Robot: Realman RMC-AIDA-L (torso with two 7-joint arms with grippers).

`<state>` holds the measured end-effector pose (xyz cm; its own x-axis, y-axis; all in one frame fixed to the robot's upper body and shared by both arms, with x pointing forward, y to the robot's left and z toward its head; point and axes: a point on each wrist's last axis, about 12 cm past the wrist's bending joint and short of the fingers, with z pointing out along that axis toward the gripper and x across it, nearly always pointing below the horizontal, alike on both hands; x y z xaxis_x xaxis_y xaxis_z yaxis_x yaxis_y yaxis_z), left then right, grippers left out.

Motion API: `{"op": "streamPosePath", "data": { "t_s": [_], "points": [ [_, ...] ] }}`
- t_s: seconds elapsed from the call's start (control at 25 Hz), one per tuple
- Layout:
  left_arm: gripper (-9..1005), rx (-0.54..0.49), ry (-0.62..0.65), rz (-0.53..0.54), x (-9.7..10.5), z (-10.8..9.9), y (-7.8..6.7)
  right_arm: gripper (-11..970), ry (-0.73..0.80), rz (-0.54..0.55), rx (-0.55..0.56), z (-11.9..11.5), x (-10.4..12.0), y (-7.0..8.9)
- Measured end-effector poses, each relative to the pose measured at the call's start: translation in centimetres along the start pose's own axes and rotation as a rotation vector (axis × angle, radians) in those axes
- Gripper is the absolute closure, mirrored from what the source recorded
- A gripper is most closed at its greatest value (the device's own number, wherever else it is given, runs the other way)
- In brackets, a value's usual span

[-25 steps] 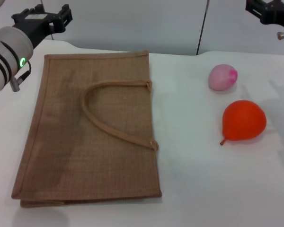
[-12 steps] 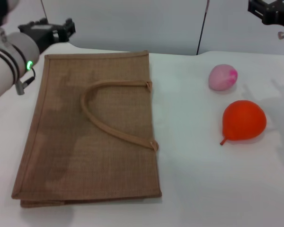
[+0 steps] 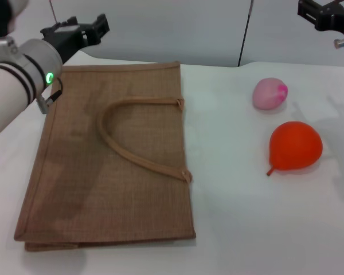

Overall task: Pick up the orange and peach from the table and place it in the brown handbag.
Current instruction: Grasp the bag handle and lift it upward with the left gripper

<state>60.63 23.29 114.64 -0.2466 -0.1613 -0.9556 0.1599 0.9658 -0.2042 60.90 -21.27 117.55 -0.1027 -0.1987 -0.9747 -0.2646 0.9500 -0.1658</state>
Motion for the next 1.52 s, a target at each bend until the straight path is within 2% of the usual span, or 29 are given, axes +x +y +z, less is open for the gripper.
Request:
{"op": "streamPosePath", "data": {
  "t_s": [0.2,0.28,0.64,0.92,1.04,1.28,1.52],
  "points": [
    [369,0.116,-0.045,-0.126,0.3,-0.3,1.5,106,-0.001,-0.001,-0.002,0.0,0.0,0.1],
    [370,0.132,-0.023,-0.134,0.3,-0.1,1.8,106,-0.002,-0.001,-0.004,0.0,-0.1,0.1],
    [373,0.059,0.1,-0.073,0.6,0.8,2.2,106,-0.001,-0.002,-0.004,0.0,0.0,0.1],
    [376,0.058,0.132,-0.05,0.5,1.2,1.9,106,-0.001,-0.001,-0.004,0.0,-0.1,0.1],
    [377,0.078,0.129,-0.049,0.3,1.4,1.8,106,-0.003,-0.002,-0.004,0.0,-0.1,0.2],
    [379,0.197,0.112,-0.062,0.5,1.6,2.0,106,-0.004,-0.004,-0.008,0.1,-0.2,0.3],
    [381,0.232,0.195,-0.012,1.0,2.7,3.0,106,-0.004,-0.005,-0.008,0.1,-0.2,0.3]
  ]
}}
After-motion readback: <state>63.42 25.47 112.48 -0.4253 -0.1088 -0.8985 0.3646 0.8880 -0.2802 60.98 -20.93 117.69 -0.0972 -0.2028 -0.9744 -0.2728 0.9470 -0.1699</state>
